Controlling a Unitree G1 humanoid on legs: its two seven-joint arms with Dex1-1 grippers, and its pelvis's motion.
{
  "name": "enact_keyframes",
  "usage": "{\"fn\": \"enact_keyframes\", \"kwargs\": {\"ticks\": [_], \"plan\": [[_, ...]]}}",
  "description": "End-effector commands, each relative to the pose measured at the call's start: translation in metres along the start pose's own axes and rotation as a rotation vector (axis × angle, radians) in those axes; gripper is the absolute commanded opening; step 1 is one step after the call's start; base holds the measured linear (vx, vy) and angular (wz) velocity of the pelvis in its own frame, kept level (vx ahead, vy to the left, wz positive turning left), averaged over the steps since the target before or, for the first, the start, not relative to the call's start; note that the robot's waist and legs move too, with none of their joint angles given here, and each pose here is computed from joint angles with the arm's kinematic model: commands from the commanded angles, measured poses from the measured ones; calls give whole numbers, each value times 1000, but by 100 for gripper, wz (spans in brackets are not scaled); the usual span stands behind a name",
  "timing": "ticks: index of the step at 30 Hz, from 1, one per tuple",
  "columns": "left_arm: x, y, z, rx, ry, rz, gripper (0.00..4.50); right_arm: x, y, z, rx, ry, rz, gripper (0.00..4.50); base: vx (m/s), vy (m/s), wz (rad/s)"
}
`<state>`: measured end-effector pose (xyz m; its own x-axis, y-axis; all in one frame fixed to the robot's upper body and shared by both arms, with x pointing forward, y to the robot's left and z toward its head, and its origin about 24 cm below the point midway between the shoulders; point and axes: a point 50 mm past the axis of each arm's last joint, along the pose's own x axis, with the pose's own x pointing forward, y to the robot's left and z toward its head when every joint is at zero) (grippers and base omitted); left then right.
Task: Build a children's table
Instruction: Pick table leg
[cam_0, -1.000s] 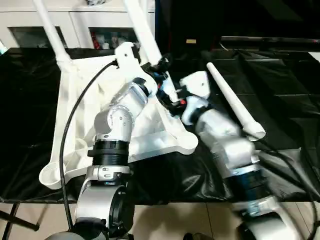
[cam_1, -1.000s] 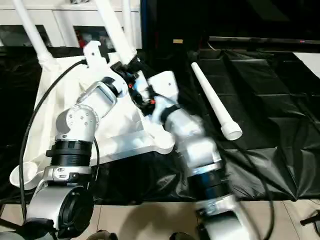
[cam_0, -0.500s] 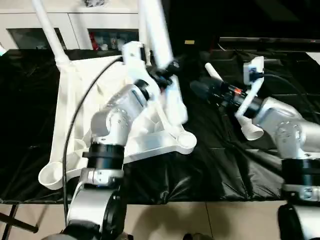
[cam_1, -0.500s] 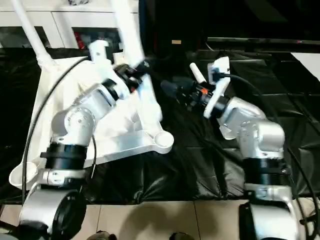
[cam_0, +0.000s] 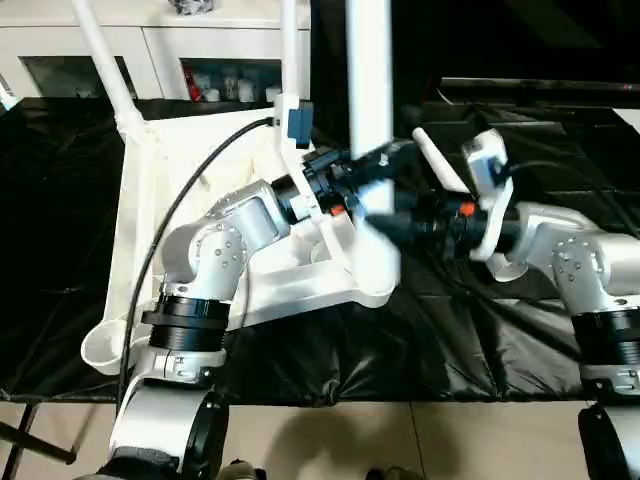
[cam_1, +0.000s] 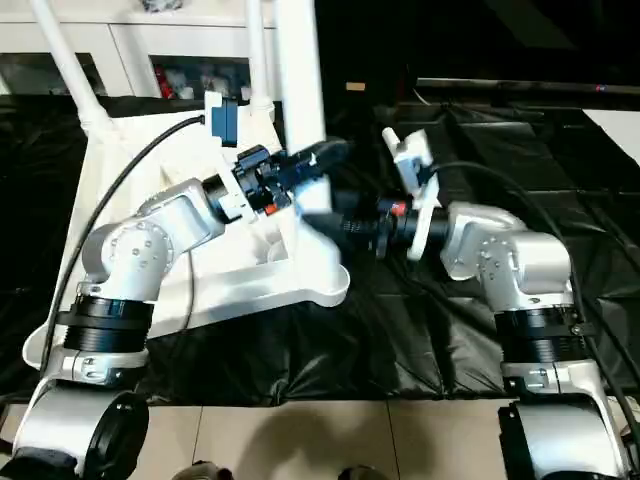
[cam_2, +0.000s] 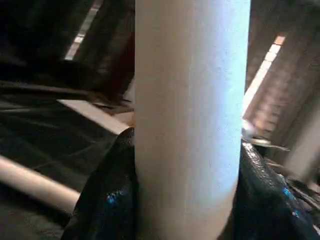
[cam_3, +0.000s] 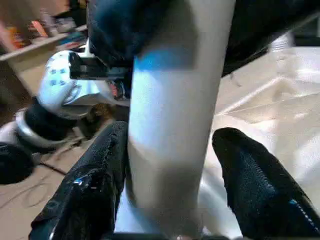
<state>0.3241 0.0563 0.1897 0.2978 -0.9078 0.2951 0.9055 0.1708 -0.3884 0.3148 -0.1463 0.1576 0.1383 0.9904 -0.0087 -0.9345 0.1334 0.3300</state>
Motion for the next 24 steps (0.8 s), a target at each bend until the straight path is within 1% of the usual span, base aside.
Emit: {"fn": "enact_keyframes", "kwargs": {"ticks": [1,5,10,12,14,15,16,17,19,21,23,24], "plan": [[5,-11,3,6,-1,-82,192,1,1,5,2,24,34,294,0,0,0],[6,-14,2,-19,0,-113,192,6,1,4,16,47,77,294,0,0,0],[6,-17,-2,-27,19,-134,192,11,1,3,31,49,111,294,0,0,0],[6,-16,-3,-30,18,-130,192,13,2,2,41,51,130,259,0,0,0],[7,-17,-3,-31,17,-131,192,15,3,1,47,54,139,256,0,0,0],[7,-17,-3,-33,13,-128,192,15,3,0,60,51,145,238,0,0,0],[7,-16,-2,-33,9,-124,192,16,3,0,68,48,149,238,0,0,0],[8,-16,-2,-33,5,-119,192,17,3,-1,72,46,150,219,0,0,0],[8,-15,-2,-32,2,-114,192,17,3,-1,75,44,150,215,0,0,0],[8,-14,0,-30,-5,-109,192,18,3,-2,80,43,153,196,0,0,0],[8,-13,1,-16,-16,-95,192,18,3,-3,82,42,153,193,0,0,0],[8,-13,1,-16,-16,-95,226,18,3,-3,82,42,153,191,0,0,0]]}}
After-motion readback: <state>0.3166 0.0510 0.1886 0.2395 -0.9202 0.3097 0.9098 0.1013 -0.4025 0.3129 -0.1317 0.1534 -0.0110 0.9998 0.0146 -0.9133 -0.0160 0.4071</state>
